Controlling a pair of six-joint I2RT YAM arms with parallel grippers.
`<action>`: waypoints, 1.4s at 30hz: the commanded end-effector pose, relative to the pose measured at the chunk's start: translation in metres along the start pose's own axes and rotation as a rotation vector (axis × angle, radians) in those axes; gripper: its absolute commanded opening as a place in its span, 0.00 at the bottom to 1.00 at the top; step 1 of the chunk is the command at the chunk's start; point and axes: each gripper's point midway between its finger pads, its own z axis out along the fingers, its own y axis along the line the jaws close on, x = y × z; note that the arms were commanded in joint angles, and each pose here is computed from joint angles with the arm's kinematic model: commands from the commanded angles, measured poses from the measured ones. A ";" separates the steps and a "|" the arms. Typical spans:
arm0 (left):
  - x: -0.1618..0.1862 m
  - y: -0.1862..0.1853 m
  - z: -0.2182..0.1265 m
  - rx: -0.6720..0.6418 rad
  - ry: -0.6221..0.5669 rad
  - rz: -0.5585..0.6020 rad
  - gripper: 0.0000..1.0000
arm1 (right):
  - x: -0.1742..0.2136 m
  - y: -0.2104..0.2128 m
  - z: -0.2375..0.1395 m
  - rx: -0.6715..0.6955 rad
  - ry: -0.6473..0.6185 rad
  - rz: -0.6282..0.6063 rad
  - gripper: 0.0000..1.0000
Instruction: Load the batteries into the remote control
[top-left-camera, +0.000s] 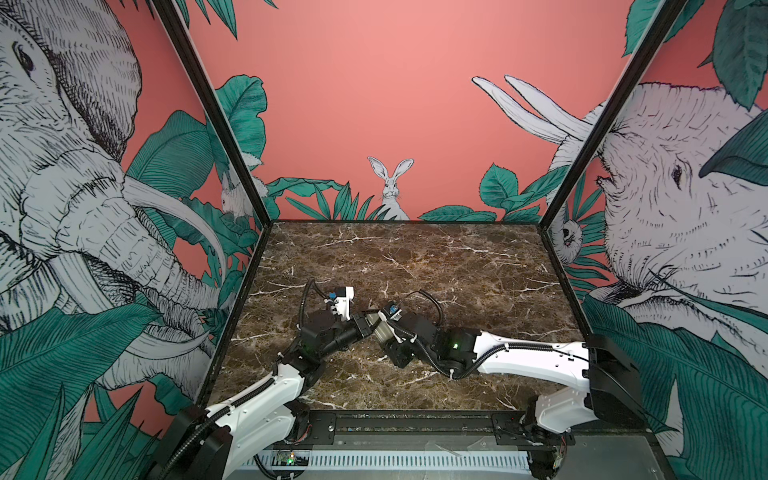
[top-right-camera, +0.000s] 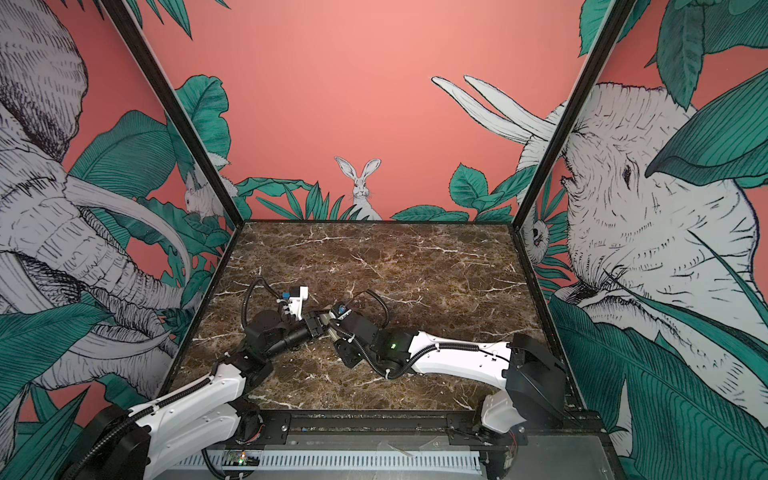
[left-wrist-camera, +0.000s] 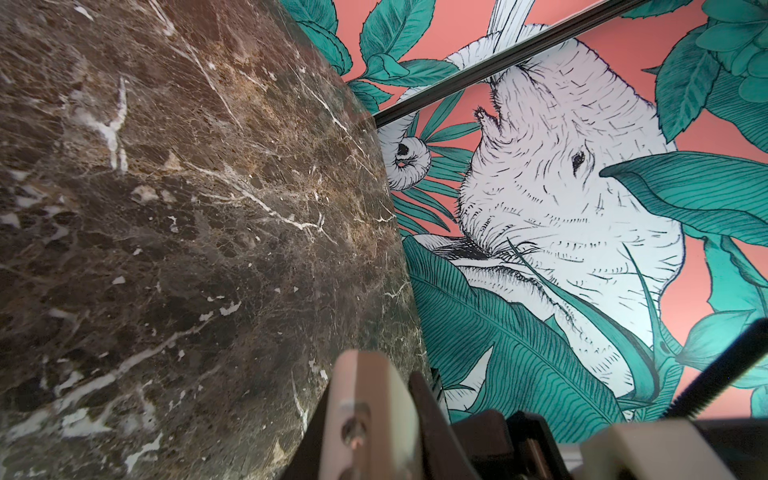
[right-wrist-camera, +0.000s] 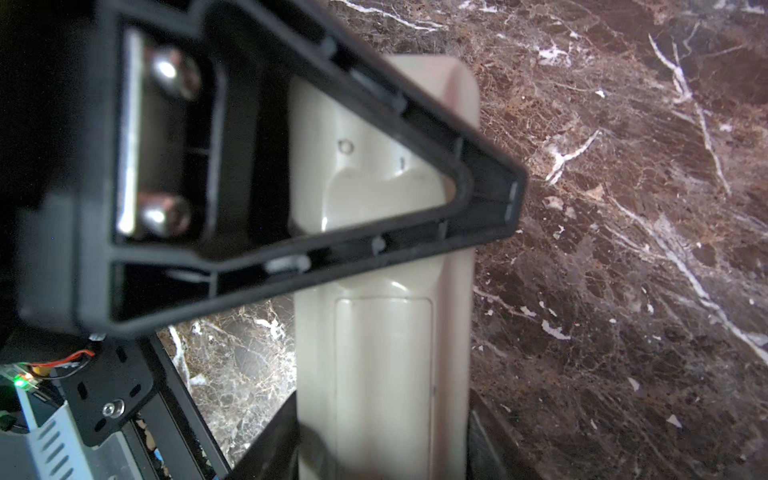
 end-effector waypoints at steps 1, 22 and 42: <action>-0.012 -0.024 0.001 0.071 -0.031 0.022 0.00 | -0.003 0.001 0.003 0.005 -0.017 -0.001 0.45; -0.003 -0.034 -0.007 0.056 0.033 0.118 0.30 | -0.012 -0.013 -0.014 0.011 -0.091 -0.018 0.11; 0.021 -0.091 -0.032 0.220 0.203 0.494 0.78 | -0.017 -0.030 -0.070 -0.124 -0.201 0.039 0.10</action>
